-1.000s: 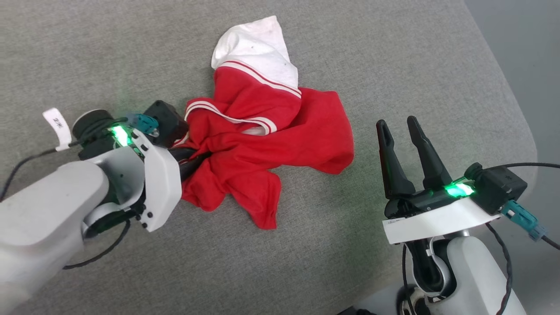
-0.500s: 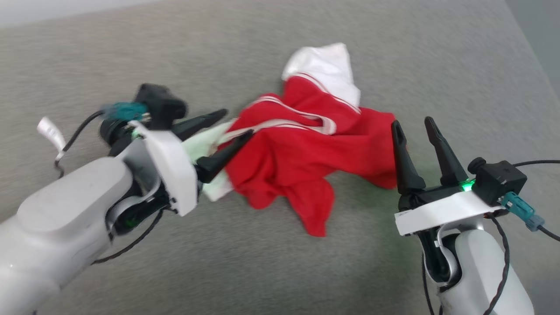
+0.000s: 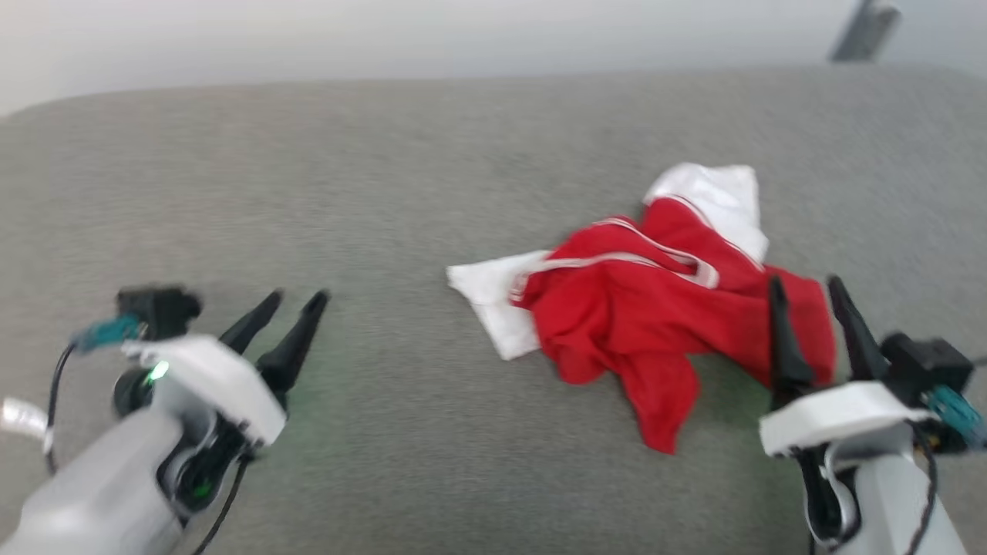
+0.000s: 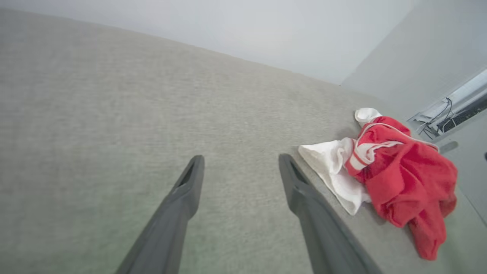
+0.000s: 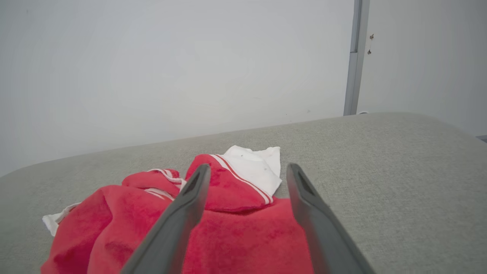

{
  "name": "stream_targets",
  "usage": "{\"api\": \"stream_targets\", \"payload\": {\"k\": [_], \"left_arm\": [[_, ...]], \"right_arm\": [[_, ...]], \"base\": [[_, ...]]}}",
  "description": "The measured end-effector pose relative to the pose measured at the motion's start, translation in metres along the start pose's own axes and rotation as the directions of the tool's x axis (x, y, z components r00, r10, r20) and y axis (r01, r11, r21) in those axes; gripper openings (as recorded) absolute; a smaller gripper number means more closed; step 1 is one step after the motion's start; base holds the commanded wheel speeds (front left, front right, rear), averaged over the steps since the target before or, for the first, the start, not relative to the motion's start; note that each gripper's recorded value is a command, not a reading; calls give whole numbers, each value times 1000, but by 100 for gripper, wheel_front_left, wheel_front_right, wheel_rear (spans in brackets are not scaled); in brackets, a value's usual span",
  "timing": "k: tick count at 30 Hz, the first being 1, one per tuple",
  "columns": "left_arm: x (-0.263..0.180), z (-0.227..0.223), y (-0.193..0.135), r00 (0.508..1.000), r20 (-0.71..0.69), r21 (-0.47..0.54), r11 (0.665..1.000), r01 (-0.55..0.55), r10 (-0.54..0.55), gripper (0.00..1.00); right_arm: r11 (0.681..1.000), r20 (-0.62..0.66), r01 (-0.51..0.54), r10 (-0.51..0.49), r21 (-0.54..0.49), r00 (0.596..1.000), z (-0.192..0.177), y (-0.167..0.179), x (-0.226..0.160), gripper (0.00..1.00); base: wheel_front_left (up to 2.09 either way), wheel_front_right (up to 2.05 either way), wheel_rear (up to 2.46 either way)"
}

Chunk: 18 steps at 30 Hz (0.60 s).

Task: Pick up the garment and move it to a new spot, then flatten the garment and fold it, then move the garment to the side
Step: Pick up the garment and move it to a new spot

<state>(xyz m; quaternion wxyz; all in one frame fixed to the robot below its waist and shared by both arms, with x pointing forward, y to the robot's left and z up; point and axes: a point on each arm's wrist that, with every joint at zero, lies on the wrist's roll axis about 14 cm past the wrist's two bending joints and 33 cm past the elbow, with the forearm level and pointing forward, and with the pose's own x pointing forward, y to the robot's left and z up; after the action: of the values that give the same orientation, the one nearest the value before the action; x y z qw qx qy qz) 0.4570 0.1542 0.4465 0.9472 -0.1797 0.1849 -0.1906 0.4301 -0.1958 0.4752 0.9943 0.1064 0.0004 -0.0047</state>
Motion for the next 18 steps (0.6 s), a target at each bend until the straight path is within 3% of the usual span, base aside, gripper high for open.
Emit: {"api": "stream_targets", "payload": {"k": [5, 14, 18], "left_arm": [[-54, -1, 43, 982, 76, -34, 985, -171, 173, 100], [-120, 9, 73, 913, 248, -35, 944, -327, 326, 100], [-131, 12, 69, 891, 308, 10, 936, -353, 333, 100]], "right_arm": [[1000, 4, -29, 29, 1, 1000, 1, 12, -6, 100], [998, 42, -65, 66, -13, 997, 16, 24, -23, 100], [999, 61, -53, 54, -11, 997, 22, 19, -28, 100]], "base": [[0, 0, 0], [0, 0, 0], [0, 0, 0]]}}
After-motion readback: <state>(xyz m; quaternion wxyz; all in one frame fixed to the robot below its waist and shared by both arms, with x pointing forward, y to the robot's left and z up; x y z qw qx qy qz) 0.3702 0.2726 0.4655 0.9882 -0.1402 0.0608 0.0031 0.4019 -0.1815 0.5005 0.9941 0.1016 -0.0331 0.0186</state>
